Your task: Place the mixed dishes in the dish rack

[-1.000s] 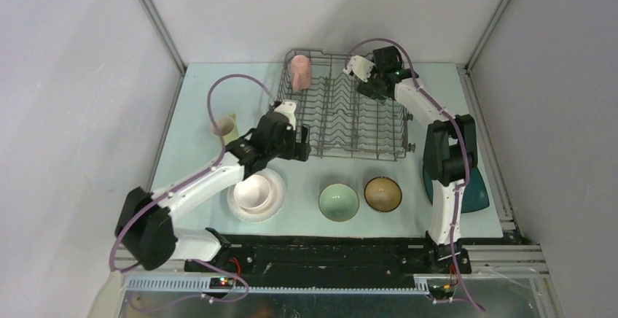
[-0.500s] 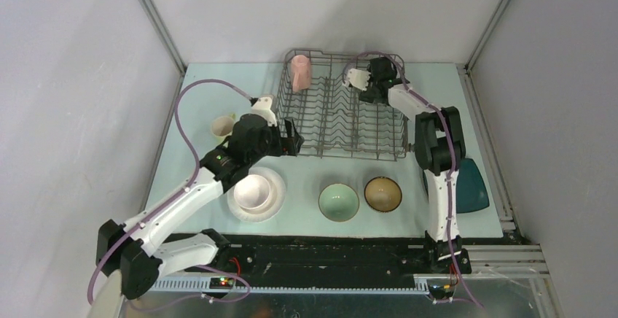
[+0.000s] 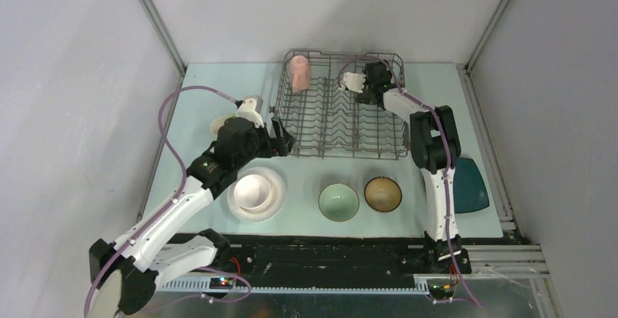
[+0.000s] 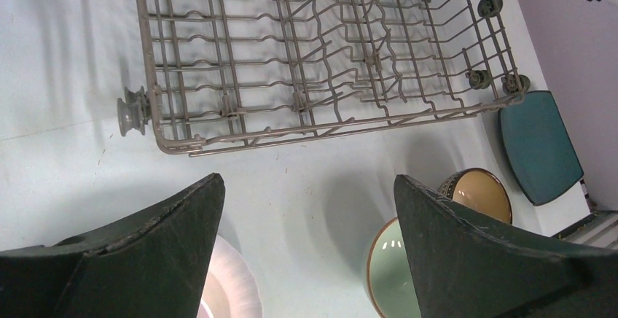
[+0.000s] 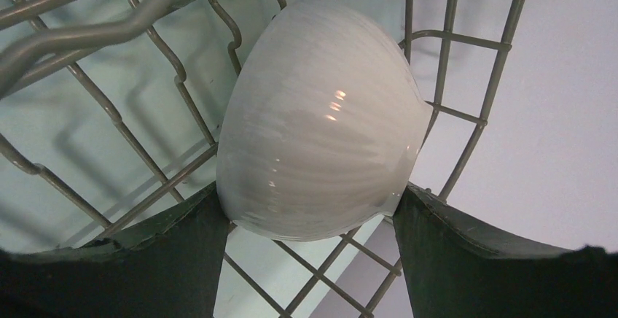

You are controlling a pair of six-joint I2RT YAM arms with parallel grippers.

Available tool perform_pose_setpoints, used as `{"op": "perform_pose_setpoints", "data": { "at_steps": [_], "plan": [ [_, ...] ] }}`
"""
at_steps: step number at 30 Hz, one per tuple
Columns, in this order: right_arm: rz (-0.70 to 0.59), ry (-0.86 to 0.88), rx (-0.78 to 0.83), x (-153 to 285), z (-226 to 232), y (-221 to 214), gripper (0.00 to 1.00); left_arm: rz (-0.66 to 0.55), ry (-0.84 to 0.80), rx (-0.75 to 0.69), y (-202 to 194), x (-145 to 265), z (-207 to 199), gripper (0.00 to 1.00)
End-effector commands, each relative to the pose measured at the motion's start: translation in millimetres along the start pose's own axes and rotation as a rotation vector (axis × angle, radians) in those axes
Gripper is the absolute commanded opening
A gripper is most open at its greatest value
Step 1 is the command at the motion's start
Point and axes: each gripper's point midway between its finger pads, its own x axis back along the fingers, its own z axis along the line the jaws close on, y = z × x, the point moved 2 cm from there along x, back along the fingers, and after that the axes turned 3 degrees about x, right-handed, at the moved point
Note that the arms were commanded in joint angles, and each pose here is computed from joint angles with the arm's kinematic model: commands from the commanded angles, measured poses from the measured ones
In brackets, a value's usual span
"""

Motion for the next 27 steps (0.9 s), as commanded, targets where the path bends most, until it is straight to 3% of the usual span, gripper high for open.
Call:
{"op": "perform_pose_setpoints", "data": {
  "at_steps": [1,11,27],
  "plan": [
    [-0.001,-0.180,-0.004,8.1,-47.0,2.4,0.00,-0.037,-0.019,0.025,9.1,11.1,-1.0,0.93],
    [-0.036,-0.236,-0.007,21.9,-84.1,10.4,0.00,-0.003,-0.012,0.040,-0.3,-1.8,5.6,0.93],
    [-0.024,-0.148,-0.015,-19.5,-44.4,1.9,0.00,0.049,-0.014,0.032,-8.6,-14.6,5.8,0.93]
  ]
}}
